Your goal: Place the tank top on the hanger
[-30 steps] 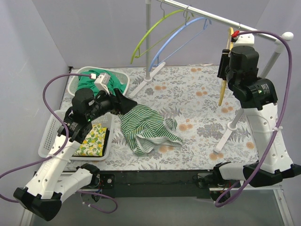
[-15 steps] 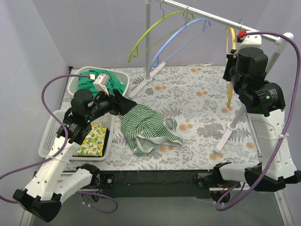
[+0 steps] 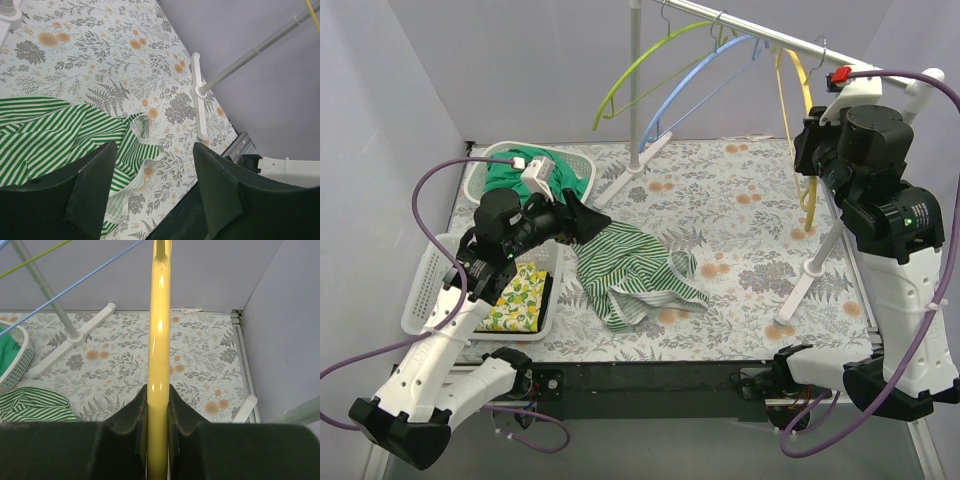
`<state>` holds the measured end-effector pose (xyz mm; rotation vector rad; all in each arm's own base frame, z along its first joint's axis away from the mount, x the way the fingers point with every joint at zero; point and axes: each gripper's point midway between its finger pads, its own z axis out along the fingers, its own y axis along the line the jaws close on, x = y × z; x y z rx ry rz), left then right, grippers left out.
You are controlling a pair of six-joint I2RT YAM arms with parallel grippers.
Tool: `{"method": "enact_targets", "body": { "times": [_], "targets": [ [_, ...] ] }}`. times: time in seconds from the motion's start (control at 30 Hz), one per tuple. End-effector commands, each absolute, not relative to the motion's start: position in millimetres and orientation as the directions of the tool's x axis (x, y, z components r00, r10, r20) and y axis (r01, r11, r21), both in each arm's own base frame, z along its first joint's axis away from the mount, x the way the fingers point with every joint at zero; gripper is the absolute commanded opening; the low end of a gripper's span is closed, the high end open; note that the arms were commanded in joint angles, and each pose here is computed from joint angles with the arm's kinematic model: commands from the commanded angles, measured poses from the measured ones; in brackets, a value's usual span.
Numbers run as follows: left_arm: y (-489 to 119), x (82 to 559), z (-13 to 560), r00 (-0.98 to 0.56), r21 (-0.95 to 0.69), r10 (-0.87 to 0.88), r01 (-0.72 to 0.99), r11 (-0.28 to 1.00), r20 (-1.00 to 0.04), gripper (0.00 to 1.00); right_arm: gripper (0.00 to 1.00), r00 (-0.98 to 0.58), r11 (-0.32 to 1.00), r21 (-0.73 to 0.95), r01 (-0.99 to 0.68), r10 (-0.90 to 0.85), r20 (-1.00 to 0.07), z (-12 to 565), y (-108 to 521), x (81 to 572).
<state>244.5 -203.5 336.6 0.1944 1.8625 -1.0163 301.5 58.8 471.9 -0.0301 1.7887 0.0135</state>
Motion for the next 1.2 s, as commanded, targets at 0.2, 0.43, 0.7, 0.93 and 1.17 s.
{"method": "enact_targets", "body": {
  "times": [0.2,0.43,0.7,0.93,1.17],
  "targets": [
    [-209.2,251.5,315.3,-0.563,-0.570,-0.249,0.514,0.641,-0.788,0.62,0.01,-0.189,0.971,0.070,-0.228,0.027,-0.982,476.9,82.5,261.0],
    [-212.7,257.3,262.5,-0.679,-0.609,-0.214,0.419,0.673,-0.703,0.60,0.01,-0.416,0.881,0.237,-0.410,0.051,-0.908,386.1,124.5,226.7],
    [-206.6,244.2,194.2,-0.764,-0.608,-0.208,0.284,0.742,-0.611,0.59,0.01,-0.577,0.719,0.422,-0.552,0.036,-0.816,300.2,156.0,164.5],
    [-206.9,205.5,143.6,-0.806,-0.602,-0.246,0.163,0.782,-0.538,0.55,0.01,-0.598,0.643,0.448,-0.621,-0.021,-0.801,302.5,159.0,128.6],
    [-202.1,207.5,115.7,-0.786,-0.549,-0.307,0.049,0.834,-0.537,0.49,0.01,-0.642,0.494,0.523,-0.694,-0.097,-0.760,306.6,171.7,91.5]
  ]
}}
